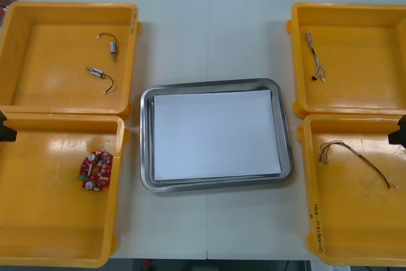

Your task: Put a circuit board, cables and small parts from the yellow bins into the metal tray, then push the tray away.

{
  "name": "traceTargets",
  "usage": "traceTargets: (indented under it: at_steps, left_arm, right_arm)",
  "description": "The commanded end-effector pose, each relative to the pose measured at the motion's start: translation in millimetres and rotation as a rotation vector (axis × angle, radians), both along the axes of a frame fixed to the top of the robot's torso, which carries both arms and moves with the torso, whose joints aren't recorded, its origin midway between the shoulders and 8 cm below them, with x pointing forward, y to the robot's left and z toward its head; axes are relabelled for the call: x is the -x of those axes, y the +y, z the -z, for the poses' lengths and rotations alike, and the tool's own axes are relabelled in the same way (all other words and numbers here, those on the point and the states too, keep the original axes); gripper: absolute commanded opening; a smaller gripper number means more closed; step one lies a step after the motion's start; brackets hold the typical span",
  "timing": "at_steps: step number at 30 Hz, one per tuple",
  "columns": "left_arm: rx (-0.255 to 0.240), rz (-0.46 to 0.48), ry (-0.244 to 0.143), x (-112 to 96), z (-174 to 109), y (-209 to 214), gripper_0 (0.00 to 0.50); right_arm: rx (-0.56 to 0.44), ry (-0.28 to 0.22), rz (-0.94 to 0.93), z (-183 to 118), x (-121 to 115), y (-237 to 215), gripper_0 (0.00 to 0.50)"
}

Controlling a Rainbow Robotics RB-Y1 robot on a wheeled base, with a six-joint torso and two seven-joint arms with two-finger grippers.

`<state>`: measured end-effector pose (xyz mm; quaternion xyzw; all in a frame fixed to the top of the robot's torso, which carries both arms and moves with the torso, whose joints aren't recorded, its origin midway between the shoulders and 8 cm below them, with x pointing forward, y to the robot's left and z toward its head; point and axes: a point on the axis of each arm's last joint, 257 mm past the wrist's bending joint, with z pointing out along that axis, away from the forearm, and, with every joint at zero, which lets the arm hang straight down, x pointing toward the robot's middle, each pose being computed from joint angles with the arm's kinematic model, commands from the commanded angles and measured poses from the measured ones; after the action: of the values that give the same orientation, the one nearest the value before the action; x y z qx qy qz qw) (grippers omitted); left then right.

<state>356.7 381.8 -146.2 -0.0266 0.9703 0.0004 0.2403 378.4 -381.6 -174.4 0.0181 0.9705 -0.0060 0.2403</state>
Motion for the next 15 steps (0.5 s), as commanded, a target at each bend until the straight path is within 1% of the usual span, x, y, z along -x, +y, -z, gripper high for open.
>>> traceTargets:
  at_steps: [1, 15]
  left_arm:
    - [-0.055, 0.040, -0.047, -4.3, -22.0, 5.6, 0.500]
    - [-0.055, 0.040, -0.047, -4.3, -22.0, 5.6, 0.500]
  right_arm:
    - [0.038, -0.005, 0.009, -8.5, 4.6, -17.2, 0.500]
    - [0.038, -0.005, 0.009, -8.5, 4.6, -17.2, 0.500]
